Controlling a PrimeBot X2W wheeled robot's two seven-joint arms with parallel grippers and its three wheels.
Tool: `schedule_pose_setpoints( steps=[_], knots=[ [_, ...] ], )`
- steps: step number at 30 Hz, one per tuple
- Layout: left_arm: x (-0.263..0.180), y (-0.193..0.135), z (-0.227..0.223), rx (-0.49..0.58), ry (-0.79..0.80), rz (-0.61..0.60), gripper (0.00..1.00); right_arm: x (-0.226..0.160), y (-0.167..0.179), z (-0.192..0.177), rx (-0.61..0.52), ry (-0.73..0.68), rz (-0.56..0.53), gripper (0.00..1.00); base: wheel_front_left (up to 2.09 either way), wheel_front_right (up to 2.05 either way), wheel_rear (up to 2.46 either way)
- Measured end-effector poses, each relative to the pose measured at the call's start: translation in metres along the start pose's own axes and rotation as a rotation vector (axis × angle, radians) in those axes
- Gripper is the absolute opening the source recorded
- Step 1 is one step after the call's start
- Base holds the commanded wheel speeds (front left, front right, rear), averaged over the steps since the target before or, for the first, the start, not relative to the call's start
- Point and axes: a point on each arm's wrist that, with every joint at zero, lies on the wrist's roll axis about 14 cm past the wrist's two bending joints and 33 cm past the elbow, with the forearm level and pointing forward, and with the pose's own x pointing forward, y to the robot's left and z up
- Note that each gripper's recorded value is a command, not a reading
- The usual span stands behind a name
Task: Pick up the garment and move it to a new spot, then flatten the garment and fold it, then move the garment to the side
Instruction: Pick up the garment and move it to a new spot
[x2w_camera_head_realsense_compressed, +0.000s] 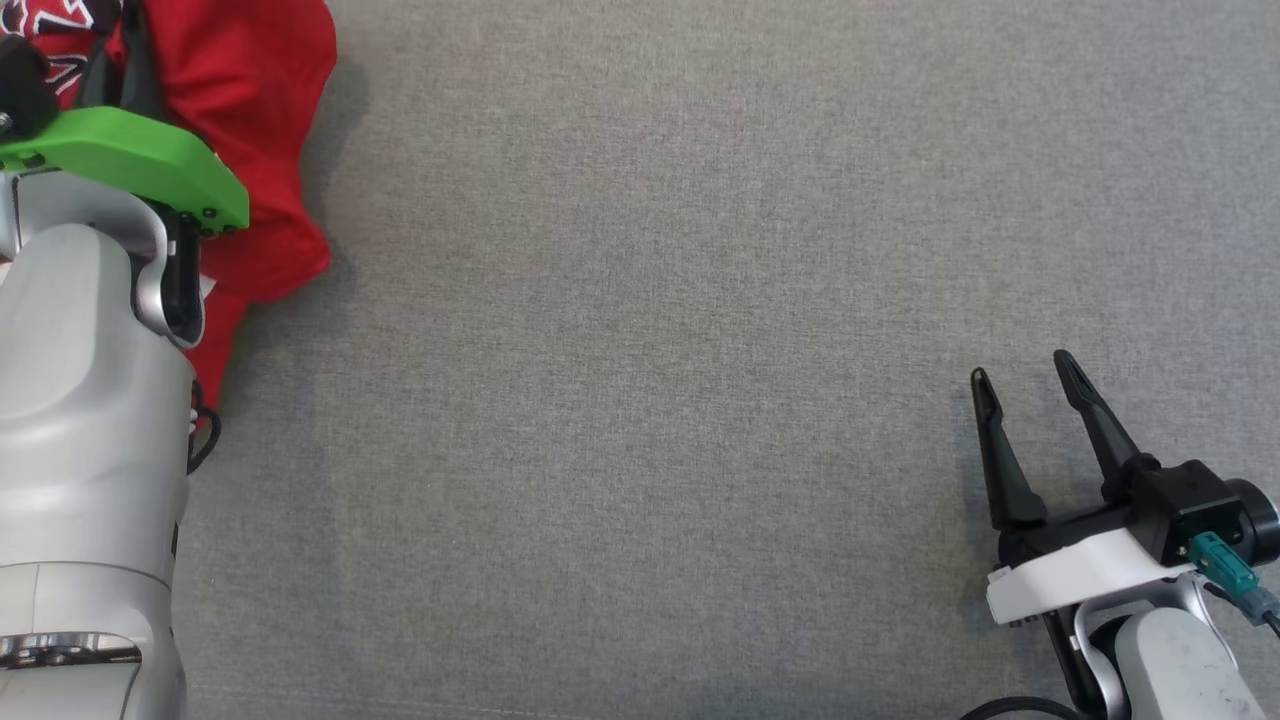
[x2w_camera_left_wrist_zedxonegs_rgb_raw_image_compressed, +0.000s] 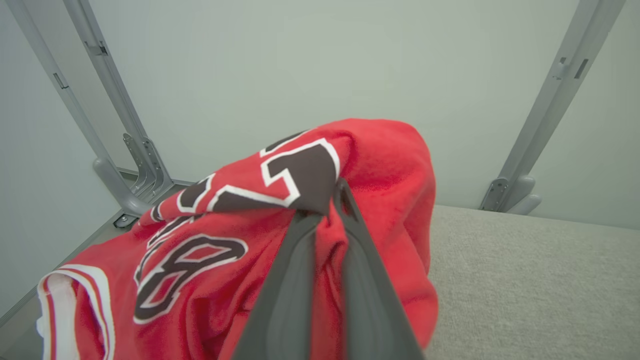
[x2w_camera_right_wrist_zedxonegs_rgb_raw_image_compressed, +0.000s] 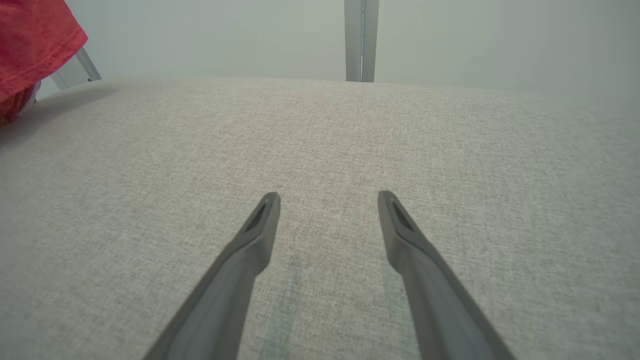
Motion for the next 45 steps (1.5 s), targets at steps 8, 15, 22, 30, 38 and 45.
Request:
schedule_pose_setpoints(
  steps=[8, 15, 22, 30, 38, 45],
  knots=[
    [-0.016, -0.031, 0.07, -0.017, -0.16, -0.113, 0.0, -0.008, 0.013, 0.02, 0.023, -0.046, 0.005, 1.0, 0.0, 0.0, 0.0],
    [-0.061, -0.127, 0.082, -0.106, -0.172, -0.361, 0.0, -0.022, 0.008, 0.031, 0.027, -0.07, -0.032, 1.0, 0.0, 0.0, 0.0],
    [-0.125, -0.231, 0.06, -0.157, -0.075, -0.667, 0.0, -0.031, -0.001, 0.038, 0.03, -0.086, -0.069, 1.0, 0.0, 0.0, 0.0],
    [-0.188, -0.316, 0.035, -0.219, 0.024, -0.927, 0.0, -0.041, -0.014, 0.045, 0.04, -0.107, -0.125, 1.0, 0.0, 0.0, 0.0],
    [-0.22, -0.371, 0.021, -0.225, 0.059, -1.08, 0.0, -0.057, -0.033, 0.042, 0.041, -0.097, -0.199, 1.0, 0.0, 0.0, 0.0],
    [-0.212, -0.373, -0.047, -0.169, 0.211, -1.03, 1.0, -0.07, -0.047, 0.04, 0.05, -0.091, -0.258, 1.0, 0.0, 0.0, 0.0]
  ],
)
